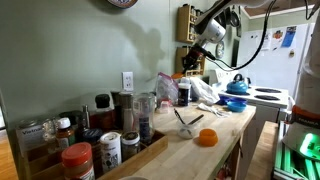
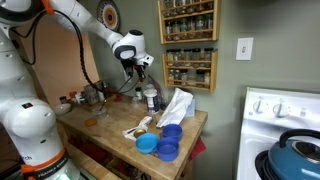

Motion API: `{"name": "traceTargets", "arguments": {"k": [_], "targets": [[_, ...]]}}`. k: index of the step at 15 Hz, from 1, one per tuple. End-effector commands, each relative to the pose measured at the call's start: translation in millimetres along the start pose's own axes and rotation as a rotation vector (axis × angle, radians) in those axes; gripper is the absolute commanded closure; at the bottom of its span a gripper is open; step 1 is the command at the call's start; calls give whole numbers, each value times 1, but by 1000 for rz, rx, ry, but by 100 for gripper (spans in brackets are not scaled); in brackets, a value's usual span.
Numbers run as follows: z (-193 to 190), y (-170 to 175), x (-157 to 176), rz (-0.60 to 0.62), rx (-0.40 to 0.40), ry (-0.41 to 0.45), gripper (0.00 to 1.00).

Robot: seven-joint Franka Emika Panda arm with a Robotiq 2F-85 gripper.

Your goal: Place the orange lid on top of the container on the blue jar

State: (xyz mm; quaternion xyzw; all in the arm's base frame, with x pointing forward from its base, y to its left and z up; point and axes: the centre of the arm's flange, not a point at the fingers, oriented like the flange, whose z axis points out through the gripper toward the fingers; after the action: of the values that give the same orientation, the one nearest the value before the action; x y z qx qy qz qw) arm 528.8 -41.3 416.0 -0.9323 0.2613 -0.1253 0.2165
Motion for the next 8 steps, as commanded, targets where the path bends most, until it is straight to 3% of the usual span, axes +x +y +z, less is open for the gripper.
{"name": "traceTargets", "arguments": {"k": [1,2,8], "targets": [[6,6,4,70,65,-55,99],[2,2,0,40,28,-34,97],[-10,13,10,63,48,-47,99]]}}
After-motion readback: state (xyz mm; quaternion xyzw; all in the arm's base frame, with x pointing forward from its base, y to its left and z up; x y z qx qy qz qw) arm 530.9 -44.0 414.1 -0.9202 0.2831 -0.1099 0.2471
